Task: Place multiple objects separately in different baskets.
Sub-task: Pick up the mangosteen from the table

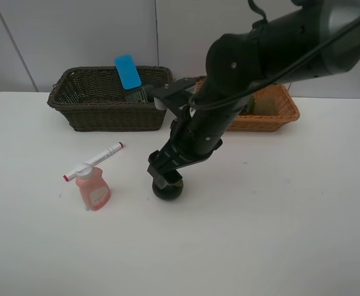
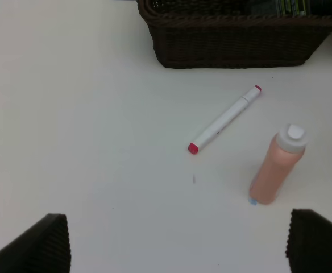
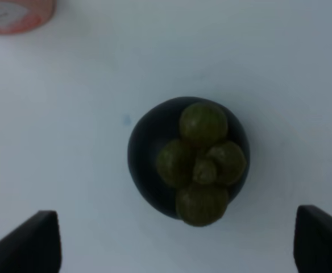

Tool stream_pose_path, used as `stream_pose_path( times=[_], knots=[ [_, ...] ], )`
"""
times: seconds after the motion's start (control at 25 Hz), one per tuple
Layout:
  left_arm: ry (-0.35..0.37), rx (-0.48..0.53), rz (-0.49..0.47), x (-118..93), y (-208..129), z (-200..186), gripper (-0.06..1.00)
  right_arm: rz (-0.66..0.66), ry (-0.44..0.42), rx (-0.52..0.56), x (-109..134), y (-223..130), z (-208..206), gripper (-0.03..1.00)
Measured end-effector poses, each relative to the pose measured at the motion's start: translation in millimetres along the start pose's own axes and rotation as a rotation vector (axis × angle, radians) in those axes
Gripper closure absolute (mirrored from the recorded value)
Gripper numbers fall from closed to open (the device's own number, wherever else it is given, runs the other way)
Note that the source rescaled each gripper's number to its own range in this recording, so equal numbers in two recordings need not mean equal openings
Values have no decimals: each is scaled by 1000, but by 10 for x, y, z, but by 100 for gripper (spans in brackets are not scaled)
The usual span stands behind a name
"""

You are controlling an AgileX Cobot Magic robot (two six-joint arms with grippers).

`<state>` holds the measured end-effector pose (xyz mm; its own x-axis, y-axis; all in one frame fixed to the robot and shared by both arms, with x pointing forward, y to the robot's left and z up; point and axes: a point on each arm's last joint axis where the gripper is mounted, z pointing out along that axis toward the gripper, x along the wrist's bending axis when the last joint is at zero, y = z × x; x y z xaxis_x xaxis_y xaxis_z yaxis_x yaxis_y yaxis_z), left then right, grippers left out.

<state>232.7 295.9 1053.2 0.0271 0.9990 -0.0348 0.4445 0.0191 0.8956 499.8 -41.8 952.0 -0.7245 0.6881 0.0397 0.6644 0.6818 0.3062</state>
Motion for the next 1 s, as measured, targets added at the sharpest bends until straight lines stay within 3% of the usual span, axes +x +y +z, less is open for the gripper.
stream_pose_path(
  times=[1.0],
  knots=[
    [0,0,0,0,0,0,-5,16,-6,26,-40,-30,664,-1]
  ],
)
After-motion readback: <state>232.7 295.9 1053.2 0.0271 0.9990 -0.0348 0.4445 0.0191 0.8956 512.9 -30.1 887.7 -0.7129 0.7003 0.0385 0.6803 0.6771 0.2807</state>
